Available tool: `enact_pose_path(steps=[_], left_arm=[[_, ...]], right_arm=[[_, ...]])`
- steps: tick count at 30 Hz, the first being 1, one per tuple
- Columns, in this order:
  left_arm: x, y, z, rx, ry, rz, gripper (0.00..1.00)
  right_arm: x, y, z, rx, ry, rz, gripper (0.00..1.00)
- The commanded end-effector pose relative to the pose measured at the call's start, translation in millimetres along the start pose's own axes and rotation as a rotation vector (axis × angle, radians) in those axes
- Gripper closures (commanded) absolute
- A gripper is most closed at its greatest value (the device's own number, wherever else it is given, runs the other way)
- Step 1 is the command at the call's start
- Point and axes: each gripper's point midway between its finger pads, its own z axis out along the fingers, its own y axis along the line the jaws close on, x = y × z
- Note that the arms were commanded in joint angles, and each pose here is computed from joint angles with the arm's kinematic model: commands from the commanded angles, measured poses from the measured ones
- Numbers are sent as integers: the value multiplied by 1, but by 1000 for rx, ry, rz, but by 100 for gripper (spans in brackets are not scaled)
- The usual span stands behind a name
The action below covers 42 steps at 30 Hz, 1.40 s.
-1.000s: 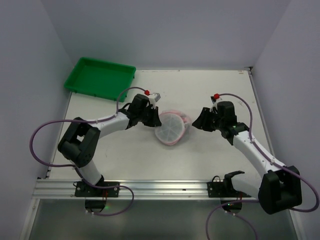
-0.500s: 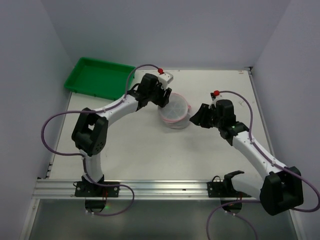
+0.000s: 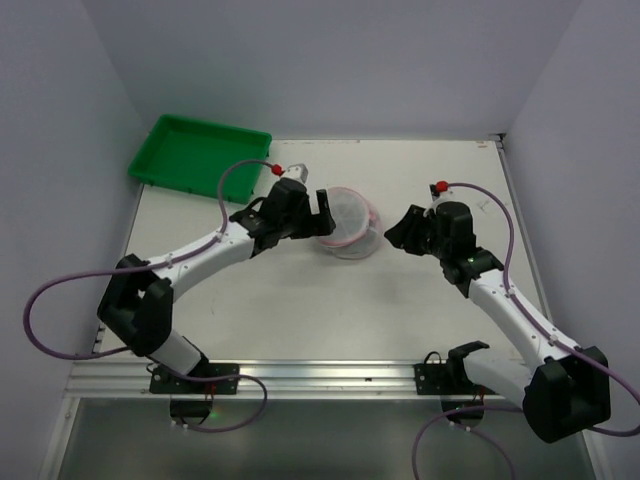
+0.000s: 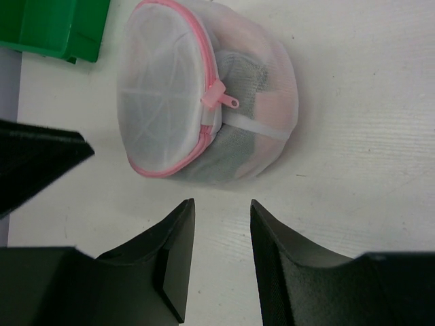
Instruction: Unzip the laundry bag and remove the bra
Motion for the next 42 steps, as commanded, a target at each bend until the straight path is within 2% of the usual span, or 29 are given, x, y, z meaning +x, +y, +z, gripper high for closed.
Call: enact_pose_path(steps=[1, 4, 8, 18, 23, 29, 32, 35, 36, 38, 39, 41, 42], left_arm=[[25, -49, -25, 78, -15, -270, 0], [37, -64, -30, 106, -38, -371, 0], [42, -73, -13, 126, -50, -490, 0], [47, -82, 32, 101, -39, -595, 4], [37, -72, 37, 68, -120, -617, 6], [28, -56, 38, 16, -196, -554, 24], [30, -47, 39, 1, -191, -507, 32], [35, -37, 40, -4, -154, -465, 49], [33, -28, 41, -13, -150, -463, 58], [37, -22, 36, 9, -121, -432, 66], [33, -13, 35, 5, -121, -437, 74], [32, -13, 27, 49, -95, -417, 81], [33, -4, 26, 45, -91, -413, 88]], right_arm=[[-26, 11, -2, -11, -84, 1, 59], [-25, 14, -3, -26, -81, -4, 59], [-20, 14, -3, -39, -68, -7, 59], [-23, 18, -13, -59, -89, -44, 59], [-20, 20, -14, -81, -80, -60, 59], [-18, 26, -13, -117, -65, -87, 59], [-18, 30, -13, -140, -58, -101, 59], [-16, 33, -11, -151, -48, -108, 59], [-16, 34, -10, -156, -44, -113, 59], [-10, 35, -6, -158, -28, -122, 59], [-7, 35, -4, -156, -18, -129, 59], [1, 35, 1, -158, 5, -137, 59], [2, 35, 3, -160, 6, -139, 59]])
